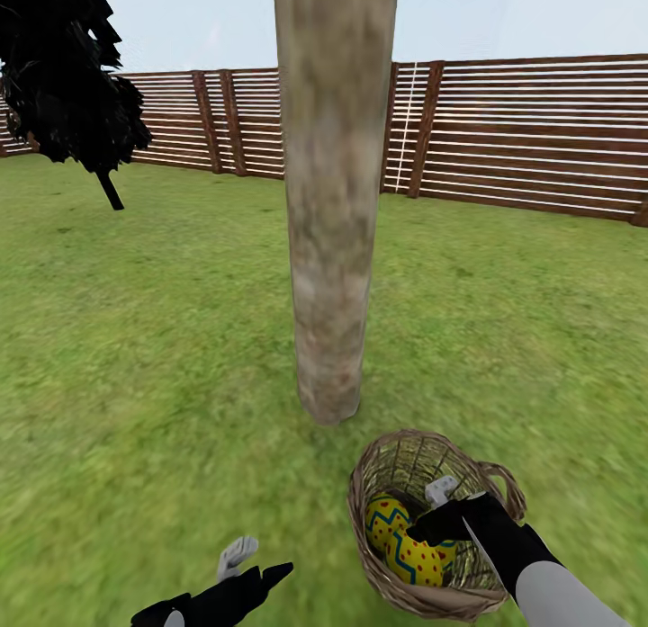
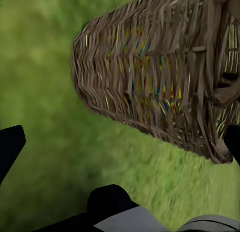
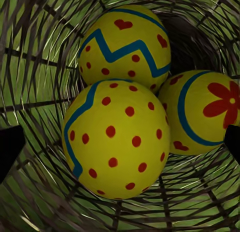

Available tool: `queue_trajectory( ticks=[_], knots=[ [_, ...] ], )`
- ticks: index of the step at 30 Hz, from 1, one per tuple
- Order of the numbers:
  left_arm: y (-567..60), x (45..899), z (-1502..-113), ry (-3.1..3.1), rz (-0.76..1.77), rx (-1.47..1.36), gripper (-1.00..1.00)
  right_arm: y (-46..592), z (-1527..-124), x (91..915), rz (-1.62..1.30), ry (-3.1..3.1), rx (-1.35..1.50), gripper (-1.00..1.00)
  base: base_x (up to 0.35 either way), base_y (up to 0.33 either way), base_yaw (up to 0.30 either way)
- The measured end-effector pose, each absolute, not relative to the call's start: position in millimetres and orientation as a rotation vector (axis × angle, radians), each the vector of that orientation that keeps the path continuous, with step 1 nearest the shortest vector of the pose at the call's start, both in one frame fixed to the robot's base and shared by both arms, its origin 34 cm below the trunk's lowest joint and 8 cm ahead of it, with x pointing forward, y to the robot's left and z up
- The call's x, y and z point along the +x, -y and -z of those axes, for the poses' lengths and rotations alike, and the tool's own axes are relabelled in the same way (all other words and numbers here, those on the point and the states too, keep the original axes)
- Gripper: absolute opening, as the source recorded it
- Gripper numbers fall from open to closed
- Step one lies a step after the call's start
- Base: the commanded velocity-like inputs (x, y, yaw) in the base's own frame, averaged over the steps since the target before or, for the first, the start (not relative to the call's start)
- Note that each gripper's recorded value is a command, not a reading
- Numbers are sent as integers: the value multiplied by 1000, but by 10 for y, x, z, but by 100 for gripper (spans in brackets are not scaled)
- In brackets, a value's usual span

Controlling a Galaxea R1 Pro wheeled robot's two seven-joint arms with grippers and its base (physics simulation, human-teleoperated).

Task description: Take the three Easter eggs out of the wicker basket on the lawn in the garden, then place them on the lawn next to a single tree (choose any tree) so that all three eggs are next to the same tree and none are left in the basket.

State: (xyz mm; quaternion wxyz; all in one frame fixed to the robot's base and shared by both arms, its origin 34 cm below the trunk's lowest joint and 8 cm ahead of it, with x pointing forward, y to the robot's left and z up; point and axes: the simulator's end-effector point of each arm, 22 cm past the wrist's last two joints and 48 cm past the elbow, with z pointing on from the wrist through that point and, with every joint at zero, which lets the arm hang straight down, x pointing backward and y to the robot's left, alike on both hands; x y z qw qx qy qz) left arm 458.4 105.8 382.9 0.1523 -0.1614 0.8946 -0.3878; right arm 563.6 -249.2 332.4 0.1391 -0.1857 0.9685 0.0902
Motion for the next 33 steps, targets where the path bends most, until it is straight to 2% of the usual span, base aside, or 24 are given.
queue_trajectory(
  ticks=[33],
  knots=[
    [-1065, 4428, -3145, -2567, 1109, -464, 100, 2491, -2620, 5437, -264, -2809, -539, 100, 0, 0, 0]
  ],
)
